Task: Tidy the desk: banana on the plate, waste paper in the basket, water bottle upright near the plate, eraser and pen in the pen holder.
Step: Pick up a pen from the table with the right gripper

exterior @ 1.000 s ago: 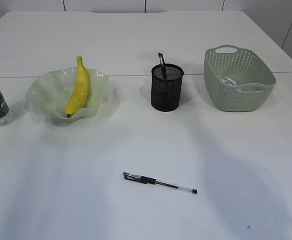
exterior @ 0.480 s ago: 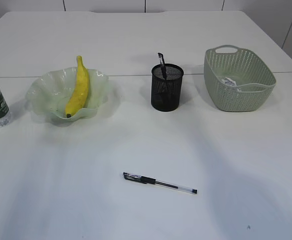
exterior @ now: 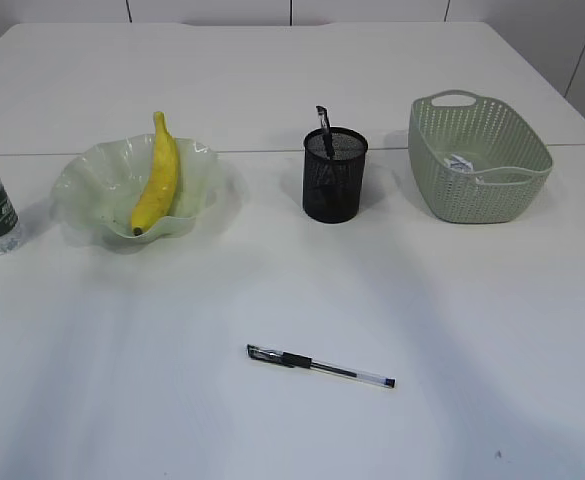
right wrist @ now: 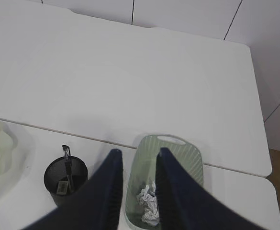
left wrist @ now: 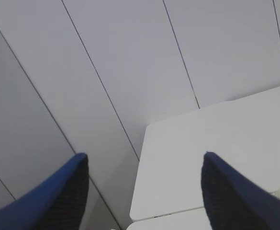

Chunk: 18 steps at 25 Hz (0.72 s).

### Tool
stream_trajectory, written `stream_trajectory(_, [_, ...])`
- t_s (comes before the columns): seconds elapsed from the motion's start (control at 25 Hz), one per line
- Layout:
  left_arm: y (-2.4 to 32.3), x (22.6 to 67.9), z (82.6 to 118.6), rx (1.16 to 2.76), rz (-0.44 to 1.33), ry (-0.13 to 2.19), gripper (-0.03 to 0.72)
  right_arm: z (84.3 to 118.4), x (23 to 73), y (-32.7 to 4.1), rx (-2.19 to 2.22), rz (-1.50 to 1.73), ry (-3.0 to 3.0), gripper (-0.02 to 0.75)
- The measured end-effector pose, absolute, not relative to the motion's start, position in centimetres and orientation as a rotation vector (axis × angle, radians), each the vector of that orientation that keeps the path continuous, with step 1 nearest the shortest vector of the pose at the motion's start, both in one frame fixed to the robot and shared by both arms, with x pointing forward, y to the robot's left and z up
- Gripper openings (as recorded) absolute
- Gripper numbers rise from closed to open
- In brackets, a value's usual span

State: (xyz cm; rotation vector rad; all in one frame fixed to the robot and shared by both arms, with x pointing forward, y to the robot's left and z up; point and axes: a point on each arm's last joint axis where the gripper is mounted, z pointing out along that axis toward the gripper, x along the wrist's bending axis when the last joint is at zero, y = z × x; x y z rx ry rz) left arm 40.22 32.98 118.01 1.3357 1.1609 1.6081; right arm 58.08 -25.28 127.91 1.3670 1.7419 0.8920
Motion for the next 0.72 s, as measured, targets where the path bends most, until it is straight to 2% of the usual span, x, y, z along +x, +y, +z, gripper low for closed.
stream_trajectory(0.16, [33.0, 40.2, 118.0, 1.336, 1.608, 1.161, 0.521, 127.7, 56.1, -25.6, 1.341, 0.895, 1.739, 0.183])
stream_trajectory(0.72, [33.0, 40.2, 118.0, 1.336, 1.608, 1.161, 0.52, 121.9, 50.8, -26.0, 1.235, 0.897, 1.787, 0.184])
